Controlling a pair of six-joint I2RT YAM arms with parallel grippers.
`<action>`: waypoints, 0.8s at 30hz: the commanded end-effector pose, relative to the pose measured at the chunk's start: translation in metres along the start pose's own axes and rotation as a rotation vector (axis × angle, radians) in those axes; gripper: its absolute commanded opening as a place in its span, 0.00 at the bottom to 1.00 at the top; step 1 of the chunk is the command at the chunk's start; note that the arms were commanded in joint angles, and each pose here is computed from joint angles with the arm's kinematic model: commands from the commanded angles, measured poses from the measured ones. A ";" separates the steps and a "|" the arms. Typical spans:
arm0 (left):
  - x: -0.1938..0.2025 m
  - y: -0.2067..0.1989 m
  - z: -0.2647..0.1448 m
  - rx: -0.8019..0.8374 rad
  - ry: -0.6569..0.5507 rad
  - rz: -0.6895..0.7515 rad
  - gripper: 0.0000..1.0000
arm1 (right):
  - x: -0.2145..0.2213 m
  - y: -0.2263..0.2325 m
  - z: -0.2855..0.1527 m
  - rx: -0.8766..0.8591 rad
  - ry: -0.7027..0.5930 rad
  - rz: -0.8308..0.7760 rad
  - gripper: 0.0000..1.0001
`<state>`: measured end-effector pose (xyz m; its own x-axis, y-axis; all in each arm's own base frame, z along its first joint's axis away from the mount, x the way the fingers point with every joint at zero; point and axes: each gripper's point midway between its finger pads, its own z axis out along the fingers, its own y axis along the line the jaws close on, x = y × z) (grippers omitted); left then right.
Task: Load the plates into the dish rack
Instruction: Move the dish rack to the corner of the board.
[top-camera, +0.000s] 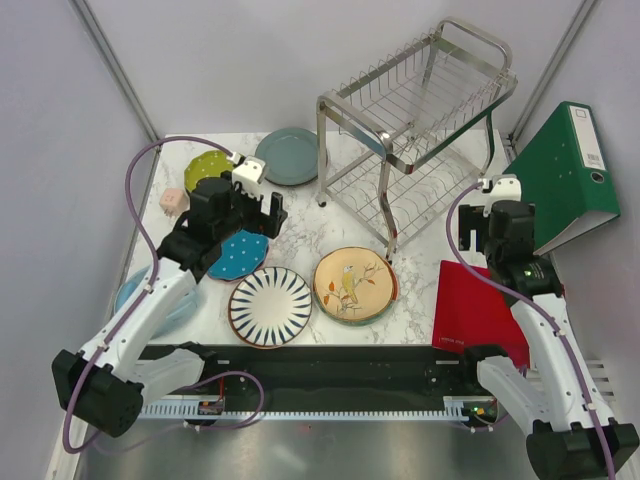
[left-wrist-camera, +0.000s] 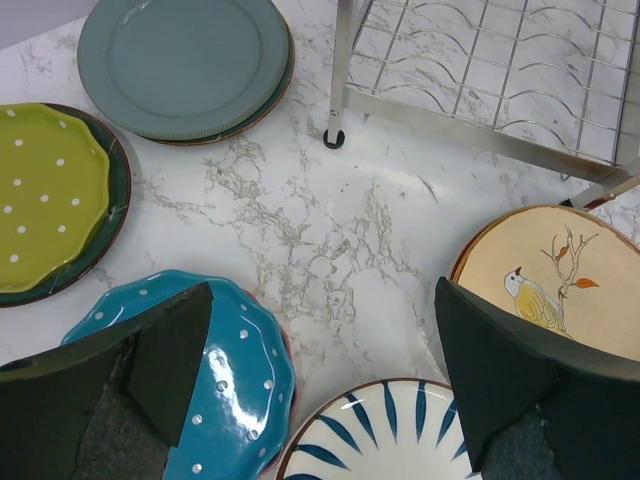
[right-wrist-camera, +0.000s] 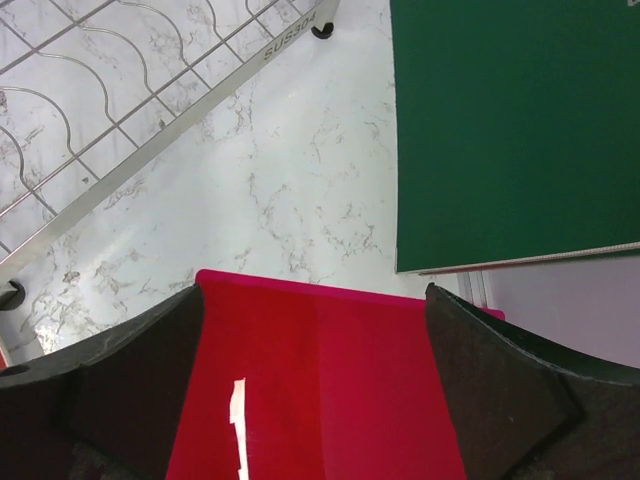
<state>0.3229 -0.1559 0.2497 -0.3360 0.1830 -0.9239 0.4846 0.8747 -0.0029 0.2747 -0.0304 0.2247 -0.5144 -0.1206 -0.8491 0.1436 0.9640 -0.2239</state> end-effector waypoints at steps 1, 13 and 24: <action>-0.024 0.004 0.009 -0.008 -0.068 0.057 0.99 | -0.015 0.006 -0.005 -0.070 -0.080 -0.120 0.98; -0.035 0.009 0.029 -0.033 -0.098 0.015 0.97 | -0.051 0.011 0.017 -0.248 -0.252 -0.059 0.98; -0.031 0.003 0.055 0.013 -0.194 0.041 0.97 | -0.090 -0.040 0.091 -0.477 -0.322 0.057 0.95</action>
<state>0.3685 -0.1723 0.2469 -0.2490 0.1579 -0.9556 0.4742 0.8801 0.0218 0.3581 -0.0904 0.2100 -0.4404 0.0074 -0.8978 -0.0594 0.9975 0.0373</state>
